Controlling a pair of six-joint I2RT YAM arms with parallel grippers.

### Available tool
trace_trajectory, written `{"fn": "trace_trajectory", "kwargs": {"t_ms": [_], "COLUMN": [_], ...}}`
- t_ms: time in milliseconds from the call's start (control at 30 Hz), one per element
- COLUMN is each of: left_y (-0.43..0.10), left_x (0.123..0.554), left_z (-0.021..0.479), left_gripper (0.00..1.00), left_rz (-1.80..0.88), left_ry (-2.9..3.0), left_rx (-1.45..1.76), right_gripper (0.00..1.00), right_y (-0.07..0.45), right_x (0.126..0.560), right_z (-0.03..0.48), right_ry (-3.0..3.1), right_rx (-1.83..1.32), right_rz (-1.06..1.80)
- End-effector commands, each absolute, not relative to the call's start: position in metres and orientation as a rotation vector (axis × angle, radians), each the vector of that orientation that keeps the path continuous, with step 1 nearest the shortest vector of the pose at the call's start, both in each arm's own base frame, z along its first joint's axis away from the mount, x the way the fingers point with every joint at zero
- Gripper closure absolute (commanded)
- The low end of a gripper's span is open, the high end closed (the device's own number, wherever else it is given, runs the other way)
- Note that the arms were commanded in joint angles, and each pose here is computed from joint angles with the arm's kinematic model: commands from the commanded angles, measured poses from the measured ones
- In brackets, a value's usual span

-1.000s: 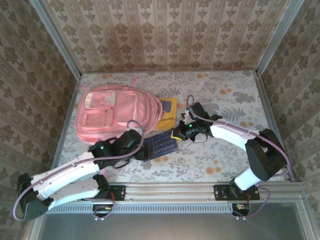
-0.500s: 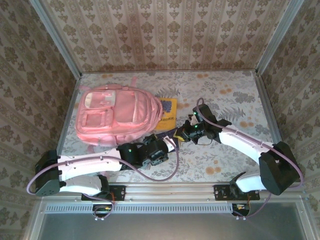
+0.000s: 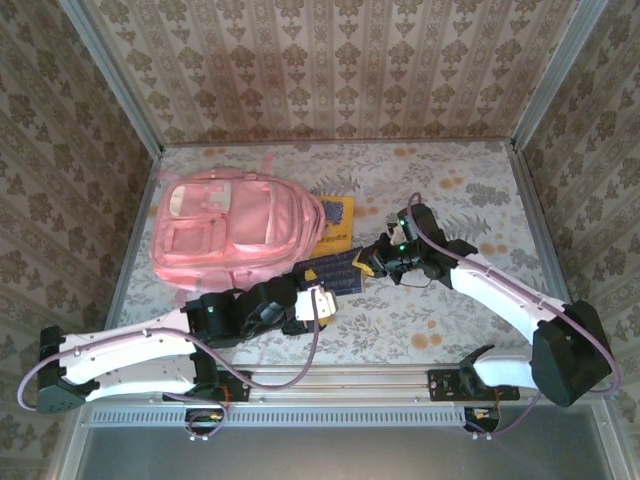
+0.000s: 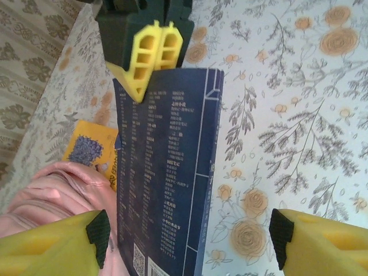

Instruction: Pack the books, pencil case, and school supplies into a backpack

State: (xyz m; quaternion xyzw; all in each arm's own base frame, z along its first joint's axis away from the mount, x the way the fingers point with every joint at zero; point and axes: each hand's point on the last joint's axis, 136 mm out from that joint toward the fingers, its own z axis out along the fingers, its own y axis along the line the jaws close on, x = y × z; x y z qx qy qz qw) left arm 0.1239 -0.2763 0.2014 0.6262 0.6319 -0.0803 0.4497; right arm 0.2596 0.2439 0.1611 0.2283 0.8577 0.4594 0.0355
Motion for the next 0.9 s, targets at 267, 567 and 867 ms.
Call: {"fn": "trace_trajectory", "kwargs": {"t_ms": [267, 567, 867], "left_y": [-0.28, -0.273, -0.276], "left_x": [0.137, 0.171, 0.174], "left_z": [0.195, 0.207, 0.214], "left_gripper": [0.21, 0.35, 0.76], "left_rz": [0.019, 0.266, 0.298], "left_ry": [1.449, 1.408, 1.371], "left_rx": [1.692, 1.574, 1.573], "right_gripper": [1.0, 1.0, 1.0], "right_y": [0.242, 0.243, 0.242], "right_x": [0.26, 0.258, 0.253], "right_z": [0.208, 0.224, 0.224], "right_ry": [2.502, 2.449, 2.436], "right_rx": [0.76, 0.763, 0.773], "right_rz": [1.533, 1.598, 1.61]}}
